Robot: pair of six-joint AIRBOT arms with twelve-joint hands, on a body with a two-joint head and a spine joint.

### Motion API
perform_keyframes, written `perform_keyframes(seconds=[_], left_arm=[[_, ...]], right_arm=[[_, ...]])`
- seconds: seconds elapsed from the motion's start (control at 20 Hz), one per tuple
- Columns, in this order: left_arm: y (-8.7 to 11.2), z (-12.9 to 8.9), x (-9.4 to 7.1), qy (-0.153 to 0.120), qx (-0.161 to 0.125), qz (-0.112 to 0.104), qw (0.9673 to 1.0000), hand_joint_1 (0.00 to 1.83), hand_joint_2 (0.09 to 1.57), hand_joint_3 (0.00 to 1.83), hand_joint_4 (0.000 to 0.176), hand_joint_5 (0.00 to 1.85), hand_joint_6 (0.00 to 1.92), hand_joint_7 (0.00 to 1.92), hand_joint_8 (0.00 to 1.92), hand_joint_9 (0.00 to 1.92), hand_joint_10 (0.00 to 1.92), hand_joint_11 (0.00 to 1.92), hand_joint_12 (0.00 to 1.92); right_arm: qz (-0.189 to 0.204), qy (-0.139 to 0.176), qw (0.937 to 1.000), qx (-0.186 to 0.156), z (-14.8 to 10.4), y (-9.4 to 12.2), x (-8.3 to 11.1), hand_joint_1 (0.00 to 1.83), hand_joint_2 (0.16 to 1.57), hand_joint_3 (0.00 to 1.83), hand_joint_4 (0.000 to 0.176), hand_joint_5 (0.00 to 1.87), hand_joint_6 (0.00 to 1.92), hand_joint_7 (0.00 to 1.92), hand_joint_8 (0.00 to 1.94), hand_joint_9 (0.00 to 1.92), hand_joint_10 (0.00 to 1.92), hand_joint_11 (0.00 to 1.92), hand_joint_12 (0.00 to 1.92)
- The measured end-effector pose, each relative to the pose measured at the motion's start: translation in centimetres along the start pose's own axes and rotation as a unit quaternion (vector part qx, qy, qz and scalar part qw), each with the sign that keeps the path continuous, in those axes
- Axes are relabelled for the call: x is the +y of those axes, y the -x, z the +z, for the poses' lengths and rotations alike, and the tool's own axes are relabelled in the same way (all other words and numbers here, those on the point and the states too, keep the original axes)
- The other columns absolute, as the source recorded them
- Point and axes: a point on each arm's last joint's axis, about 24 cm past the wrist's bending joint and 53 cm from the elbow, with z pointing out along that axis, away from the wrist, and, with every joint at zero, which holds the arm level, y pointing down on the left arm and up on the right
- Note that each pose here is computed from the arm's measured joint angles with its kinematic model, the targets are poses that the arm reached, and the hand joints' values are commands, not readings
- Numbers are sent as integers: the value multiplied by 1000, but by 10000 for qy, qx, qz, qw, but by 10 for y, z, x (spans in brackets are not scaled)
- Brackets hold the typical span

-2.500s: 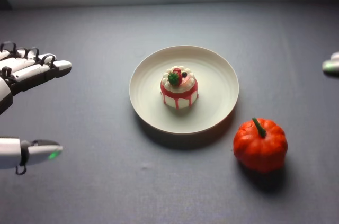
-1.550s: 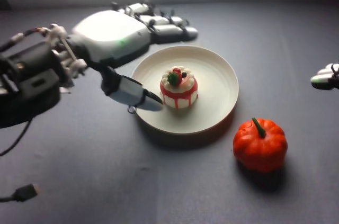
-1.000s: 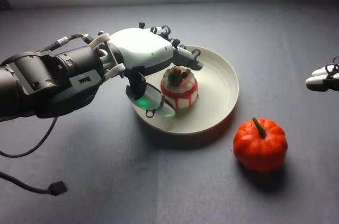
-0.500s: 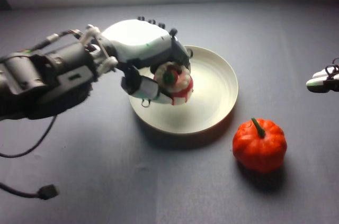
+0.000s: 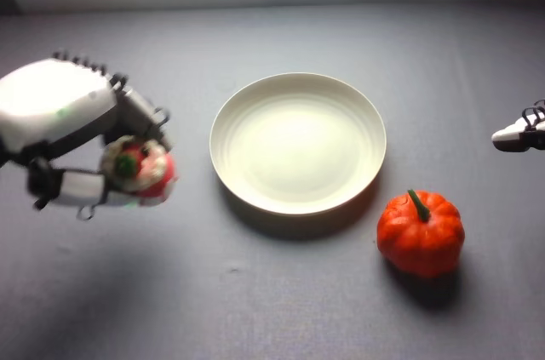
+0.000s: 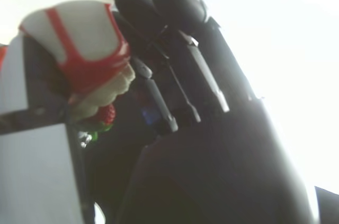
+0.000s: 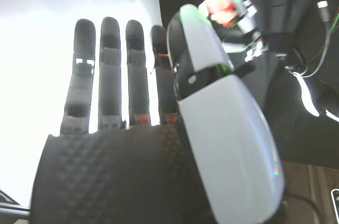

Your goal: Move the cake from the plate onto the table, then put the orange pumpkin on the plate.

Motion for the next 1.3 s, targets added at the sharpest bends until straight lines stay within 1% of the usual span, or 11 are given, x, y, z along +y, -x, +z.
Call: perform_keyframes(seconds=[0.15,0.2,0.35,0.4,0.45,0.5,0.65,0.85,1.0,1.1,1.3], left_arm=[[-20,-15,18,295,193,-49,9994,1283,1028,0,0,1386,29,1150,900,1078,737,843,1366],[-27,-19,24,406,259,-37,9988,1281,1063,0,0,1349,7,1045,1125,1010,1010,830,1486],[-39,-26,37,618,343,-124,9974,1286,1052,3,0,1354,14,1078,1061,973,947,785,1329],[-43,-29,43,726,361,-185,9965,1127,995,0,0,1051,3,1017,411,909,653,662,1142],[-44,-30,45,755,372,-197,9963,1127,995,0,0,1051,3,1017,411,909,653,662,1142],[-44,-31,45,764,362,-219,9962,922,955,0,0,774,0,885,28,843,151,498,797],[-42,-30,42,713,303,-248,9967,754,938,2,2,510,0,623,0,603,1,307,609],[-41,-35,29,545,161,-361,9977,732,915,1,15,450,0,527,0,509,0,141,854],[-33,-44,18,399,25,-333,9986,672,900,0,13,465,1,526,2,551,3,119,1057],[-26,-48,12,305,-82,-336,9989,691,882,0,14,469,1,506,0,555,2,111,1118],[-15,-56,-7,-36,-338,-476,9983,777,850,0,8,351,0,392,0,414,0,0,1066]], right_arm=[[24,5,10000,20,0,-1,0,1118,1275,0,0,528,2,491,2,491,0,139,924],[33,11,10000,32,0,-2,1,1135,1266,0,0,541,1,494,1,491,0,155,887],[30,14,10000,40,0,-2,1,1097,1266,0,0,558,0,485,0,462,0,136,816],[24,14,10000,49,0,-2,1,1054,1271,1,0,554,1,466,1,413,0,67,785],[11,34,10000,59,1,-2,2,1054,1271,1,0,554,1,466,1,413,0,67,785],[-16,52,9999,90,1,-3,3,1002,1262,0,0,551,5,468,4,411,3,49,780],[-124,212,9996,143,9,-3,14,1071,1188,0,0,538,0,429,0,386,0,31,743],[-499,561,9962,442,31,-13,37,1125,1049,0,0,512,0,383,0,351,0,33,813],[-832,853,9892,855,53,-35,58,1010,904,0,64,358,0,307,2,376,11,1,1264],[-926,876,9856,1110,60,-48,58,941,891,0,71,346,0,293,0,397,12,10,1330],[-1220,727,9785,1494,72,-70,48,995,848,0,53,432,1,336,1,523,8,199,1120]])
